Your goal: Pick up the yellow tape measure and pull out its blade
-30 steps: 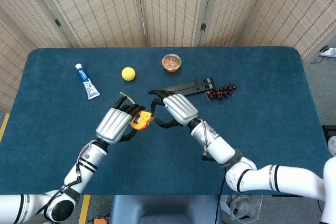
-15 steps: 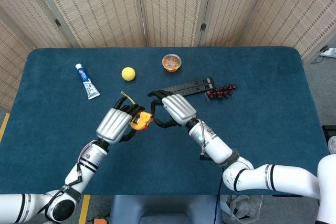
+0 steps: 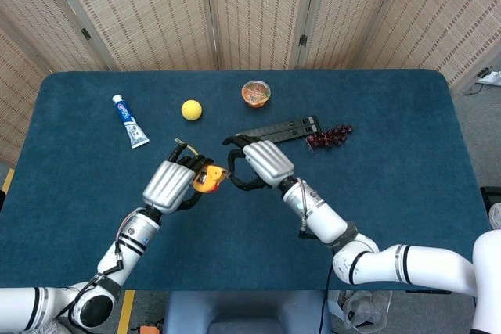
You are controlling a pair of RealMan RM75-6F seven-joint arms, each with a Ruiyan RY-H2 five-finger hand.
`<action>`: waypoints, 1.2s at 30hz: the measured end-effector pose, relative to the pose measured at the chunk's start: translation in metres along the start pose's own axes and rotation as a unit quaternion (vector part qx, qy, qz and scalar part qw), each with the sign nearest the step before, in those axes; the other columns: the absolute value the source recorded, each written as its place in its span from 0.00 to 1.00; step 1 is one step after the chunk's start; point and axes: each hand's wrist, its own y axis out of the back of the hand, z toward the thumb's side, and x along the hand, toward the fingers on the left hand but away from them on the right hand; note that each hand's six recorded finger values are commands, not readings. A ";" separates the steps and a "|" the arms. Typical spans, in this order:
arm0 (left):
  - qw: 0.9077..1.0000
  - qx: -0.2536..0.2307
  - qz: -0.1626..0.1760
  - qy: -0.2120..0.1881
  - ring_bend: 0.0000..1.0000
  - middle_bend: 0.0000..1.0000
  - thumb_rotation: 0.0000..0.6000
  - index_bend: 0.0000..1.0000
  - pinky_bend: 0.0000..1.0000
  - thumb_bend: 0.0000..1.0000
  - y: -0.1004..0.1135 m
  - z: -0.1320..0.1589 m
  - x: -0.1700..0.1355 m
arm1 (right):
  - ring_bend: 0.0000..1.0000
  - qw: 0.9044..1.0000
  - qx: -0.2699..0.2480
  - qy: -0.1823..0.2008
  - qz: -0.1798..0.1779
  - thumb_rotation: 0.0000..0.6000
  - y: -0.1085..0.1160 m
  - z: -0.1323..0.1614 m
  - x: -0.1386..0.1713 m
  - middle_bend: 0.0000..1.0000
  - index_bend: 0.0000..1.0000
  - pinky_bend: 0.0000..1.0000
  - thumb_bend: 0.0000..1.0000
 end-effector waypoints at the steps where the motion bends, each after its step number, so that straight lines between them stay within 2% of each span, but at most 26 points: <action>1: 1.000 0.001 0.000 0.000 0.31 0.41 1.00 0.43 0.10 0.44 0.000 0.000 0.000 | 0.16 1.000 0.000 -0.001 0.000 1.00 0.000 0.000 0.000 0.23 0.62 0.19 0.42; 7: 1.000 0.013 0.000 0.010 0.31 0.41 1.00 0.43 0.10 0.44 -0.005 -0.009 0.002 | 0.17 1.000 0.002 -0.006 -0.002 1.00 0.003 -0.005 0.003 0.24 0.67 0.19 0.42; 16: 0.999 0.037 -0.011 0.031 0.30 0.41 1.00 0.43 0.08 0.44 -0.022 -0.038 0.001 | 0.17 1.000 -0.001 -0.014 -0.002 1.00 0.014 -0.017 0.022 0.25 0.69 0.19 0.42; 27: 0.997 0.043 -0.016 0.055 0.30 0.41 1.00 0.43 0.08 0.44 -0.044 -0.083 -0.005 | 0.17 1.000 -0.011 -0.022 -0.014 1.00 0.045 -0.033 0.068 0.25 0.69 0.19 0.42; 36: 0.995 0.059 -0.033 0.074 0.30 0.41 1.00 0.43 0.08 0.44 -0.062 -0.102 -0.011 | 0.18 0.999 -0.018 -0.020 -0.042 1.00 0.073 -0.041 0.115 0.25 0.70 0.19 0.42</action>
